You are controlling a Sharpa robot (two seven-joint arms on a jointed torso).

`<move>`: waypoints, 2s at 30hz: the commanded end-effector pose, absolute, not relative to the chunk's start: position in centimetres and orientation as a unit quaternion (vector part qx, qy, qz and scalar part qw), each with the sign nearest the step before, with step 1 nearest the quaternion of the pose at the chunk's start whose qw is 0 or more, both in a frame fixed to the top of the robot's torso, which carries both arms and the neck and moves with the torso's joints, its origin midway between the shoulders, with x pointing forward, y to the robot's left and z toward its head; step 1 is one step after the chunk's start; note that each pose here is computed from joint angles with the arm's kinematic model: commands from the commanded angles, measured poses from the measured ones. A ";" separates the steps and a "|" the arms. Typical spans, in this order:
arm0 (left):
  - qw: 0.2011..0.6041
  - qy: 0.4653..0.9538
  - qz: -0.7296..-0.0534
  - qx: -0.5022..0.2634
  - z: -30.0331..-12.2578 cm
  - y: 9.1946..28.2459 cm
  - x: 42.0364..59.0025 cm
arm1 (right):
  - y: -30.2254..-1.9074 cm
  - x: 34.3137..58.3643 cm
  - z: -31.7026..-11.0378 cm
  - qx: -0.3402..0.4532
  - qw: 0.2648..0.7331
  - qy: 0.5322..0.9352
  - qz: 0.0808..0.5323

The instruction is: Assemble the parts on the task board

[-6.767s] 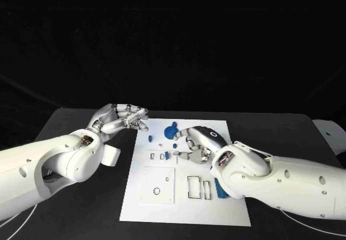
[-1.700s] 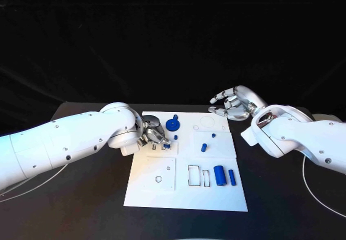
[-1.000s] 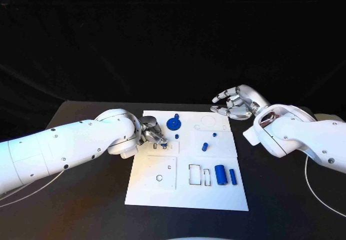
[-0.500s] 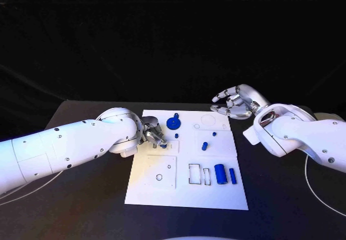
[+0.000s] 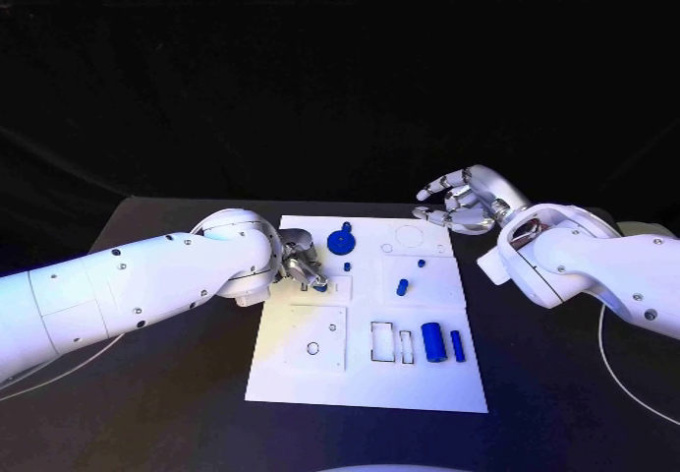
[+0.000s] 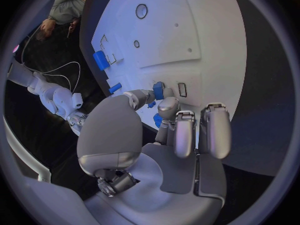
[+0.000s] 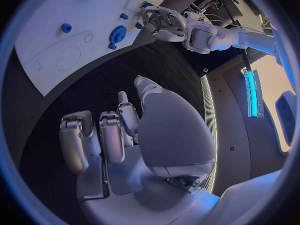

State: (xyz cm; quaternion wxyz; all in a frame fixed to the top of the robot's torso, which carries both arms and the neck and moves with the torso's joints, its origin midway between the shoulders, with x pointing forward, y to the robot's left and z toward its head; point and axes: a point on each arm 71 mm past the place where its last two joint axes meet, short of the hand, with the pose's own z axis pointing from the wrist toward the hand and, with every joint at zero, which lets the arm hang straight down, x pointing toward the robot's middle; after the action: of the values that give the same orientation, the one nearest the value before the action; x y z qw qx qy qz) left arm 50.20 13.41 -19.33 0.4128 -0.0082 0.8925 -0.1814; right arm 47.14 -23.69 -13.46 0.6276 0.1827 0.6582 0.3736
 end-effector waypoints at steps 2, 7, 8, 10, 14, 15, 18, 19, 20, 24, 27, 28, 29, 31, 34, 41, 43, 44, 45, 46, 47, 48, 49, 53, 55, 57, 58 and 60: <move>0.414 0.894 -0.172 0.001 -19.5 13.3 50.2 | -23.5 47.1 -13.4 0.177 0.628 0.657 0.377; 0.418 0.892 -0.173 0.000 -19.4 13.2 50.3 | -23.5 47.0 -13.4 0.176 0.628 0.657 0.377; 0.419 0.891 -0.173 0.000 -19.4 13.2 50.3 | -23.5 47.0 -13.4 0.176 0.628 0.657 0.377; 0.421 0.890 -0.173 -0.001 -19.4 13.2 50.3 | -23.5 47.0 -13.4 0.176 0.628 0.657 0.378; 0.422 0.889 -0.175 -0.002 -19.3 13.2 50.2 | -23.5 47.0 -13.4 0.176 0.628 0.657 0.378; 0.422 0.889 -0.176 -0.002 -19.3 13.2 50.1 | -23.5 47.0 -13.4 0.176 0.628 0.657 0.378; 0.423 0.888 -0.179 -0.005 -19.1 13.3 50.0 | -23.5 47.0 -13.5 0.176 0.628 0.657 0.378; 0.423 0.888 -0.180 -0.006 -19.1 13.3 50.0 | -23.5 47.0 -13.5 0.176 0.628 0.657 0.378; 0.422 0.888 -0.182 -0.008 -19.1 13.3 49.9 | -23.5 47.0 -13.5 0.176 0.628 0.657 0.378; 0.424 0.886 -0.189 -0.016 -18.9 13.4 49.7 | -23.5 47.0 -13.5 0.176 0.628 0.657 0.377; 0.428 0.882 -0.195 -0.022 -18.7 13.4 49.6 | -23.6 47.0 -13.5 0.176 0.629 0.657 0.377; 0.431 0.880 -0.197 -0.025 -18.7 13.4 49.5 | -23.6 47.0 -13.5 0.176 0.629 0.657 0.377; 0.435 0.878 -0.200 -0.028 -18.6 13.4 49.5 | -23.6 47.0 -13.5 0.176 0.629 0.657 0.377; 0.440 0.874 -0.204 -0.033 -18.5 13.4 49.5 | -23.6 47.0 -13.5 0.177 0.629 0.657 0.377; 0.453 0.865 -0.213 -0.043 -18.3 13.5 49.4 | -23.6 47.0 -13.6 0.177 0.629 0.657 0.377; 0.464 0.857 -0.220 -0.049 -18.4 13.4 49.2 | -23.7 46.9 -13.7 0.177 0.629 0.657 0.377; 0.466 0.856 -0.219 -0.047 -18.5 13.4 49.2 | -23.7 46.9 -13.7 0.177 0.628 0.657 0.377; 0.467 0.856 -0.217 -0.045 -18.5 13.4 49.2 | -23.7 46.9 -13.7 0.177 0.628 0.657 0.377; 0.468 0.856 -0.216 -0.044 -18.6 13.4 49.2 | -23.7 46.9 -13.7 0.177 0.628 0.657 0.377; 0.469 0.856 -0.214 -0.042 -18.6 13.4 49.2 | -23.7 46.9 -13.7 0.177 0.628 0.657 0.377; 0.470 0.856 -0.212 -0.040 -18.7 13.4 49.2 | -23.7 46.9 -13.7 0.177 0.628 0.657 0.377; 0.470 0.856 -0.211 -0.039 -18.7 13.4 49.2 | -23.7 46.9 -13.7 0.177 0.628 0.657 0.377; 0.470 0.857 -0.209 -0.038 -18.8 13.4 49.2 | -23.7 46.9 -13.7 0.177 0.628 0.657 0.377; 0.466 0.860 -0.203 -0.033 -19.0 13.5 49.4 | -23.7 46.9 -13.7 0.177 0.628 0.658 0.377; 0.465 0.862 -0.200 -0.032 -19.1 13.5 49.4 | -23.7 46.9 -13.8 0.177 0.628 0.658 0.377; 0.463 0.863 -0.198 -0.030 -19.3 13.4 49.5 | -23.7 46.9 -13.8 0.177 0.628 0.658 0.377; 0.463 0.864 -0.197 -0.029 -19.3 13.4 49.5 | -23.7 46.9 -13.8 0.177 0.628 0.658 0.377; 0.463 0.864 -0.195 -0.028 -19.5 13.4 49.6 | -23.7 46.9 -13.8 0.177 0.628 0.658 0.377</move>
State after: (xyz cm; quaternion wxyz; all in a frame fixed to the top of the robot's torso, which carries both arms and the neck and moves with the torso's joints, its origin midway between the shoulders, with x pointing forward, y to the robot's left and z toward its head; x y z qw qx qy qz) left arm 49.60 13.54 -19.40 0.4627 -0.0395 0.8636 -0.1965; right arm 46.97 -23.83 -13.79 0.6266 0.1837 0.6589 0.3736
